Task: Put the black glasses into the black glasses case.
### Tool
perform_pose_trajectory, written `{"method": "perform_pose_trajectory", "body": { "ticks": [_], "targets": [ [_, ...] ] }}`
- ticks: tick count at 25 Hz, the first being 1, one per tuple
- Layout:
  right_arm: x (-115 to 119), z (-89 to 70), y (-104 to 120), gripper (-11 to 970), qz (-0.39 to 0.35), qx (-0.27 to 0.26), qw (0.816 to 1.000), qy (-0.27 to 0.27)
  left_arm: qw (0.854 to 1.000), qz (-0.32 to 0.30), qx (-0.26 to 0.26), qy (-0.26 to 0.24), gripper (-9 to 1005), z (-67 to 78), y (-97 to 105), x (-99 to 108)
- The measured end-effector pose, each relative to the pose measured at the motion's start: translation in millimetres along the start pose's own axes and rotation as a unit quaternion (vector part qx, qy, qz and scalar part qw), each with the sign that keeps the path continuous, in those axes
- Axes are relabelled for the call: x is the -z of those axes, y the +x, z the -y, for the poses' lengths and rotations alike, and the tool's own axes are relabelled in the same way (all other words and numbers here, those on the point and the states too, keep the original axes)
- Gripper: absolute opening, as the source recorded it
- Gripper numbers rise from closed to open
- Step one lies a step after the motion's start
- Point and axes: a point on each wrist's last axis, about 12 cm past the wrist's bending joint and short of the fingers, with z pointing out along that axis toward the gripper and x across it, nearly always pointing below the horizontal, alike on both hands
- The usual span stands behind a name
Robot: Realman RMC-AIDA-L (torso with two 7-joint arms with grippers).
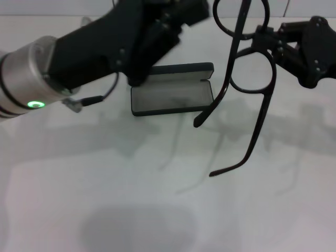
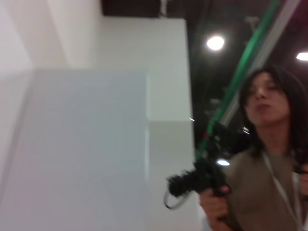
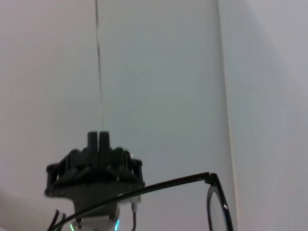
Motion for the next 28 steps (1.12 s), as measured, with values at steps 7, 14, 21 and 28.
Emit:
{"method": "perform_pose_trajectory", "body": {
  "ticks": [7, 14, 21, 28],
  "targets": [
    [-19.3, 7.1, -1.8, 48, 0.007, 0.005, 1.0, -0.022, 0.999, -0.032, 0.016, 0.029, 24, -4.1, 9.1, -15.5],
    [-26.9, 5.6, -5.0, 48, 0.02, 0.01, 0.999, -0.038, 0.999, -0.038, 0.018, 0.002, 26, -2.1, 18.4, -9.5],
    [-26.2, 0.4, -4.6, 49, 0.038, -0.001, 0.998, -0.055, 0.999, -0.037, 0.014, -0.017, 26, -0.8, 25.4, -7.0],
    [-24.4, -2.6, -4.0, 49, 0.047, -0.005, 0.997, -0.061, 0.998, -0.044, 0.014, -0.034, 27, -3.8, 29.2, -7.6]
  ]
}}
